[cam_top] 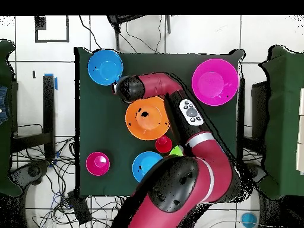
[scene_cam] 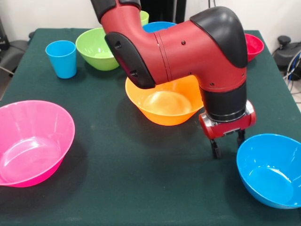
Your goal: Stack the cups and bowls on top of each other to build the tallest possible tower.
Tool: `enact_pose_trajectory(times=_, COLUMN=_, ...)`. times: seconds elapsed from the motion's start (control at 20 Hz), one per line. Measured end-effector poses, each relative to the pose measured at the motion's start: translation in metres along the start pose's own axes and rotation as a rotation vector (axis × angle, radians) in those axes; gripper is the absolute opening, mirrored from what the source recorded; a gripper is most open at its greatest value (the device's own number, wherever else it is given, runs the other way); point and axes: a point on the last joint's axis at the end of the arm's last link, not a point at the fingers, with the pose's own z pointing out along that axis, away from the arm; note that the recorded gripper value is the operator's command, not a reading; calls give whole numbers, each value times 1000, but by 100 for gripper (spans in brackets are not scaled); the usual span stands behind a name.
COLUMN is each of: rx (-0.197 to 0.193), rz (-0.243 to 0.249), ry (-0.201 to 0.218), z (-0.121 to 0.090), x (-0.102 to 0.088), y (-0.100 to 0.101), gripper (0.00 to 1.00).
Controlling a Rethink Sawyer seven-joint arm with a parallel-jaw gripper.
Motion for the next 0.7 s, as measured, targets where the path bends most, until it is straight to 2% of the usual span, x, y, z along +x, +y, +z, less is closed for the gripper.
enact_pose_trajectory(times=0.35, rx=-9, rz=-5, ry=32, z=-14, x=21, y=-8, gripper=100)
enact_pose_trajectory(times=0.7, rx=-2, rz=-26, ry=38, z=-32, x=26, y=-7, gripper=100)
